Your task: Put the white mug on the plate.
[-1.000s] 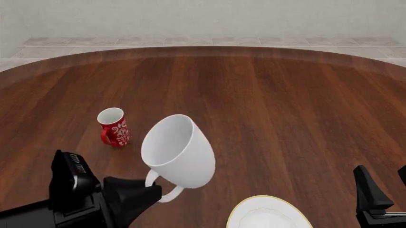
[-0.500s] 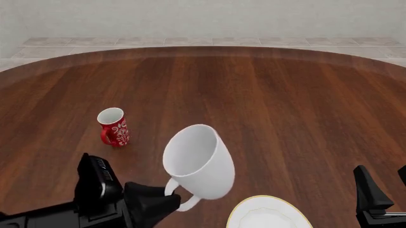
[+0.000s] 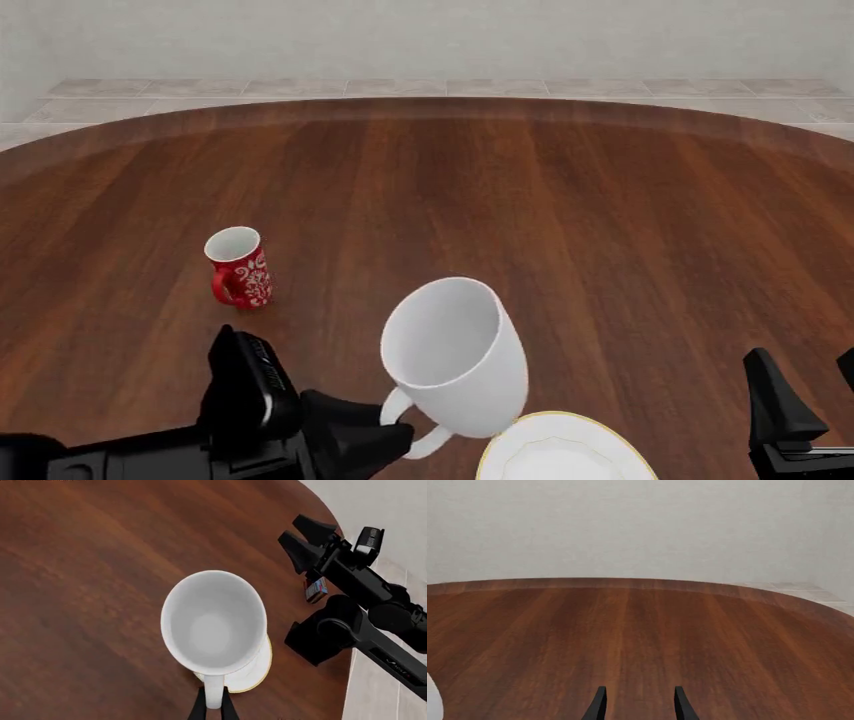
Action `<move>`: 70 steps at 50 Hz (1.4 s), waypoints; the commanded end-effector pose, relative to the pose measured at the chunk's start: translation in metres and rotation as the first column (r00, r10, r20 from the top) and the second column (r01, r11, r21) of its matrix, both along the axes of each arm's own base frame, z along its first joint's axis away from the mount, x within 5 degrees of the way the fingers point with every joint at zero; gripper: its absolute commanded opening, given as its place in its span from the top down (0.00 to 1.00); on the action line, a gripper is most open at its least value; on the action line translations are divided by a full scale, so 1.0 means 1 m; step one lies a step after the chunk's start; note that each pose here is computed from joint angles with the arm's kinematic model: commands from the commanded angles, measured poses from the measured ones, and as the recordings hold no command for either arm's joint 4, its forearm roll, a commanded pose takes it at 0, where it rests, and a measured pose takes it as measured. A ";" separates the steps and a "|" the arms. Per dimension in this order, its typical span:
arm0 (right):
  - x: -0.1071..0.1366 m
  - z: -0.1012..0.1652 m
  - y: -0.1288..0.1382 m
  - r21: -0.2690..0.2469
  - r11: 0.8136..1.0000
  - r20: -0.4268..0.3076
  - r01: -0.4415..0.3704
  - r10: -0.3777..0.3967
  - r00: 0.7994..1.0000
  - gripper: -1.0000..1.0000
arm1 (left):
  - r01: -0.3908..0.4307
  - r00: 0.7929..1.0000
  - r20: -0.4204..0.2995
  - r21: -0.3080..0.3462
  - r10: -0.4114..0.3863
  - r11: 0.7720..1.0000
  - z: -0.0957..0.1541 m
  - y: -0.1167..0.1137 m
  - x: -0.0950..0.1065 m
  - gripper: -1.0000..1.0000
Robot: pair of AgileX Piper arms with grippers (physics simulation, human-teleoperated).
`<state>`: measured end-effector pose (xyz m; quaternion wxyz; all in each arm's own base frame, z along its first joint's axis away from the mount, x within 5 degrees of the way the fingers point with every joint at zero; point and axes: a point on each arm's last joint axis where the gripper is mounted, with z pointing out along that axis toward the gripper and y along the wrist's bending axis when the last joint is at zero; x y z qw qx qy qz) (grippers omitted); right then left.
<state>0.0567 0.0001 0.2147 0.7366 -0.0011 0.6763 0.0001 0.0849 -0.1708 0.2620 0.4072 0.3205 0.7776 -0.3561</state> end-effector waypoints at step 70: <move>0.000 0.000 0.000 0.001 1.000 0.000 0.002 -0.002 1.000 0.00 | 0.181 0.982 0.020 0.168 -0.186 0.969 -0.033 -0.075 -0.001 1.00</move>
